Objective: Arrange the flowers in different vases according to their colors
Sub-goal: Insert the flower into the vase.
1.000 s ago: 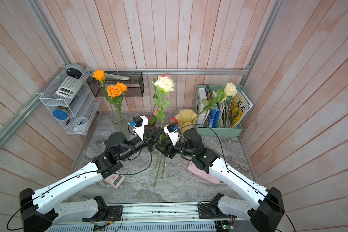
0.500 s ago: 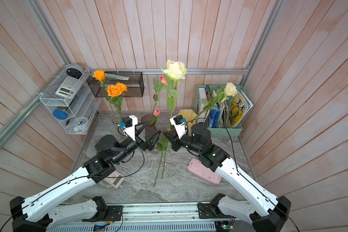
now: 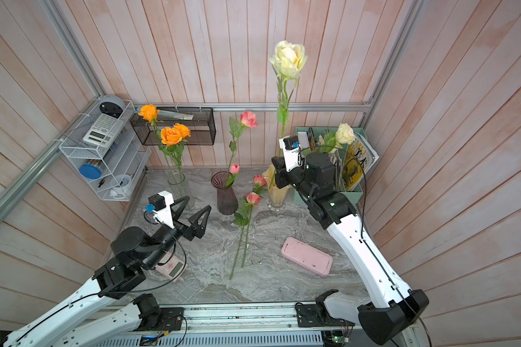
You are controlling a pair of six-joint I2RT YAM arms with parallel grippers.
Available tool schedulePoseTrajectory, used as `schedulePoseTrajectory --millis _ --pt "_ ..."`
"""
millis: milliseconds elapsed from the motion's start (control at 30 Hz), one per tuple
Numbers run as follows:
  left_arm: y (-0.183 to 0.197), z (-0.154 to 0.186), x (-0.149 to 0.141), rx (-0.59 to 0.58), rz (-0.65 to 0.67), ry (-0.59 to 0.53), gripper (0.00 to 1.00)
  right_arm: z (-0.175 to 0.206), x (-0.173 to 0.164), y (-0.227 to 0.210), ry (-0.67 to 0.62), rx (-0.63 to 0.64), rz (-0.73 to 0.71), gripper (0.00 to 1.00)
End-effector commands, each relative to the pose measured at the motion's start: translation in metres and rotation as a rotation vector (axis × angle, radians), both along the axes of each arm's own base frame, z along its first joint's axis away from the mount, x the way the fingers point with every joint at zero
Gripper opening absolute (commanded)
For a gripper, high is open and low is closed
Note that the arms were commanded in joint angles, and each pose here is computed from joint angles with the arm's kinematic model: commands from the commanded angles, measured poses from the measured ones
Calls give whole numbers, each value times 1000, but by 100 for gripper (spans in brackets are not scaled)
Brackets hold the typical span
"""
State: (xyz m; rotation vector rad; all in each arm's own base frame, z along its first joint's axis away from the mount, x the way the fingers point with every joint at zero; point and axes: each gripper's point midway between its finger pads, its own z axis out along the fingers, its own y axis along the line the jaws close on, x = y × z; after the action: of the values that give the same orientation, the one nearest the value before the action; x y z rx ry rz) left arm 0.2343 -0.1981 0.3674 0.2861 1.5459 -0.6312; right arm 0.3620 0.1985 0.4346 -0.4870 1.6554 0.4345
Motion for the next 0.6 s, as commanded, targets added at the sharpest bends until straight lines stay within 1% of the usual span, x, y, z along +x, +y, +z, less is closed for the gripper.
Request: schedulePoseTrajectory --millis 0,100,333,400,567 --pt "0 -37 3 40 9 91 100 5 17 -13 -23 -35 -60 0" --pt "-7 -62 1 37 -22 136 100 -1 34 -18 -25 -52 -92 0" --pt "-23 -129 3 53 -66 262 100 -41 69 -20 -19 -107 -144 0" --pt "-27 -143 4 59 -75 286 100 -51 77 -20 -10 -107 -149 0" --pt "-38 -163 7 68 -94 318 100 -82 89 -26 35 -81 -171 0"
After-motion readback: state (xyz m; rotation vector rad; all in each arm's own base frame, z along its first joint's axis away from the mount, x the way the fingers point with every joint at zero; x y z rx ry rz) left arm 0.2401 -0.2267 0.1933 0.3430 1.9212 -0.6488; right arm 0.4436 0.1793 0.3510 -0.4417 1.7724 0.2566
